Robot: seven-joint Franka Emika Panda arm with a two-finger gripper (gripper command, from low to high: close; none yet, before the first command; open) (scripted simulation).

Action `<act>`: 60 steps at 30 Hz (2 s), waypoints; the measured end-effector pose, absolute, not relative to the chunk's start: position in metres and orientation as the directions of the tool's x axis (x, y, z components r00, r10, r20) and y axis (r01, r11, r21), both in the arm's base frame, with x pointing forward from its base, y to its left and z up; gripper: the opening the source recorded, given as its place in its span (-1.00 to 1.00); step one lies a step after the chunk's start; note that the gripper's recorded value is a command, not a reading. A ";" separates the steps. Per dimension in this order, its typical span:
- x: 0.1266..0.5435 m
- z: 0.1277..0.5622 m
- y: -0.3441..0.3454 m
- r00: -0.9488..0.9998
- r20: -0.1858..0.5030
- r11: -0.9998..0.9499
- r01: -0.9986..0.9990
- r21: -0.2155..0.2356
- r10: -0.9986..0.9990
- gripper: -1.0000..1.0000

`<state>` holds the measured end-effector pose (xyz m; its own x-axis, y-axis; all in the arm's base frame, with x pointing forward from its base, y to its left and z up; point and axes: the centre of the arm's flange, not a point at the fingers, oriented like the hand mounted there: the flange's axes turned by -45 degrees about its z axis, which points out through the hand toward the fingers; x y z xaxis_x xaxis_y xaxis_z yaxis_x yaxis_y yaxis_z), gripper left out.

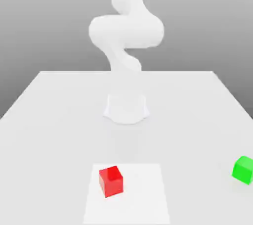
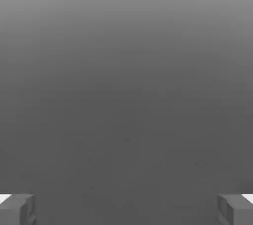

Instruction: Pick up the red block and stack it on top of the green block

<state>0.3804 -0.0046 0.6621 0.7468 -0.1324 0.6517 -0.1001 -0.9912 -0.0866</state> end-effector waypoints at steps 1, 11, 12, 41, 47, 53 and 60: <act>0.394 0.640 -0.007 0.764 0.619 -0.983 -0.144 -0.116 -0.184 0.00; 0.451 0.420 -0.026 0.737 0.266 -0.783 -0.585 -0.210 -0.622 0.00; 0.450 0.398 -0.028 0.716 0.232 -0.752 -0.627 -0.202 -0.659 0.00; 0.396 0.202 -0.039 0.392 0.002 -0.392 -0.920 -0.001 -0.920 -1.00; 0.413 0.221 0.110 0.788 0.003 -0.788 -0.616 0.006 -0.616 -1.00; 0.376 0.237 0.267 0.990 0.001 -0.990 -0.142 0.004 -0.142 -1.00; 0.338 0.195 0.340 0.994 0.002 -0.994 0.113 -0.001 0.113 -1.00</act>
<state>0.3376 0.3401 0.1948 0.9936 0.1129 0.0018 0.1129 -0.9936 -0.0011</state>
